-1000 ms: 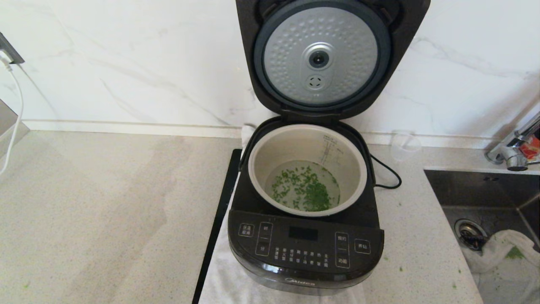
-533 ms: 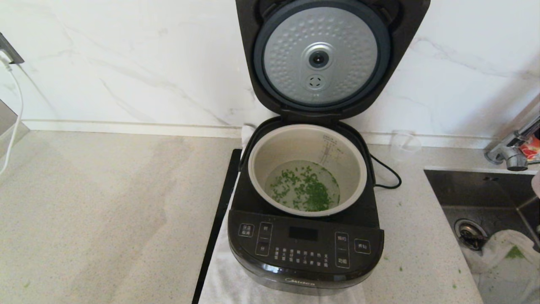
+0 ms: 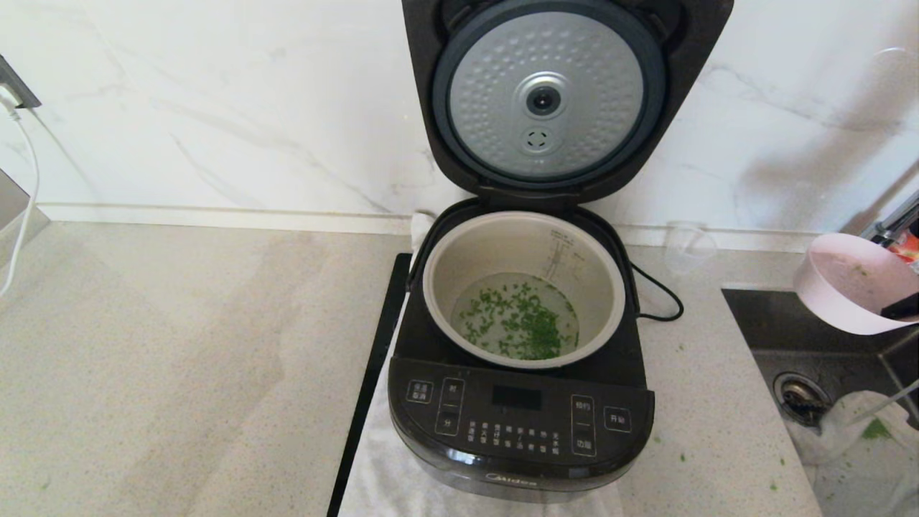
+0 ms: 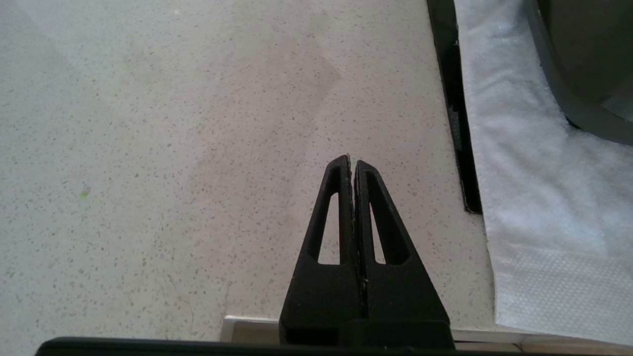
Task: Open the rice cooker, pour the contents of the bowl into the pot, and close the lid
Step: Pour the water from the bowl into the rice cooker
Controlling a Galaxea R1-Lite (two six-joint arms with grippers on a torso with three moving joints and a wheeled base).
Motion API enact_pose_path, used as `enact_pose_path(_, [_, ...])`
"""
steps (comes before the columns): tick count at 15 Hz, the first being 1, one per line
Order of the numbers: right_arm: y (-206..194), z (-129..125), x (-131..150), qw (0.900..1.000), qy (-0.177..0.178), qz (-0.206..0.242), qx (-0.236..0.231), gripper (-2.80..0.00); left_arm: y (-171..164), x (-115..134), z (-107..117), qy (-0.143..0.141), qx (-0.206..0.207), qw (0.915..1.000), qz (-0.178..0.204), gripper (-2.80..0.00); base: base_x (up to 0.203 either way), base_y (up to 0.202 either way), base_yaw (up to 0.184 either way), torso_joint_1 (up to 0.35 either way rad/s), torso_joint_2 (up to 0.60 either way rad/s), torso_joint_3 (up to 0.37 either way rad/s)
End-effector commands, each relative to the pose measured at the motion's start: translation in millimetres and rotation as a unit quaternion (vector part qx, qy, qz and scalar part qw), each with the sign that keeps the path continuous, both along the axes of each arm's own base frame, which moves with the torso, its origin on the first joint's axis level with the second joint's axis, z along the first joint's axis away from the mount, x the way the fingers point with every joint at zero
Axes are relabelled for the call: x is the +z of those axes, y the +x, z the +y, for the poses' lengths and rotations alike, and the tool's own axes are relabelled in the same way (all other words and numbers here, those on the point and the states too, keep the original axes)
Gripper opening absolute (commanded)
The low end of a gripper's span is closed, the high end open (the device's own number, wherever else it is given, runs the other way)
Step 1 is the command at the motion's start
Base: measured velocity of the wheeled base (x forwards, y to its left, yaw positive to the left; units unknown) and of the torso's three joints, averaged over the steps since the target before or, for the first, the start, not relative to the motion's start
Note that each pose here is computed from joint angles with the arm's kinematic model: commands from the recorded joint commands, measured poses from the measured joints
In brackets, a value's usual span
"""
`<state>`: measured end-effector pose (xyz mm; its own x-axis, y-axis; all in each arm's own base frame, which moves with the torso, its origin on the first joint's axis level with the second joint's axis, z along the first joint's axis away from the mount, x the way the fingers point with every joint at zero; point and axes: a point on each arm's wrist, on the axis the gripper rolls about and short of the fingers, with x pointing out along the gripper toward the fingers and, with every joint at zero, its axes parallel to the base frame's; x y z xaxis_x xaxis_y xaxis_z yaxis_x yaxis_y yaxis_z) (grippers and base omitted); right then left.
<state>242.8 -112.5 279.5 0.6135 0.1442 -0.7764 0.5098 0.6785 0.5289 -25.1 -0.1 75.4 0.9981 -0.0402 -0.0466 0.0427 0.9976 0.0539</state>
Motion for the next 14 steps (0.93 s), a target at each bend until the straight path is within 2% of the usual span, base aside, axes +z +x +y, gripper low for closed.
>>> enact_pose_path(1, [-21, 61, 29, 0.996, -0.025, -0.038, 0.078, -2.80, 0, 0, 0, 0.000, 0.000, 1.0000, 0.000, -2.80, 0.000, 0.000, 0.000, 0.000, 0.00, 0.000])
enact_pose_path(6, [-42, 148, 50, 0.978, -0.054, -0.066, 0.191, -2.80, 0, 0, 0, 0.000, 0.000, 1.0000, 0.000, -2.80, 0.000, 0.000, 0.000, 0.000, 0.00, 0.000])
enact_pose_path(10, [-42, 202, 59, 0.963, -0.078, -0.087, 0.241, -2.80, 0, 0, 0, 0.000, 0.000, 1.0000, 0.000, -2.80, 0.000, 0.000, 0.000, 0.000, 0.00, 0.000])
enact_pose_path(14, [-26, 252, 48, 0.952, -0.097, -0.079, 0.278, -2.80, 0, 0, 0, 0.000, 0.000, 1.0000, 0.000, -2.80, 0.000, 0.000, 0.000, 0.000, 0.00, 0.000])
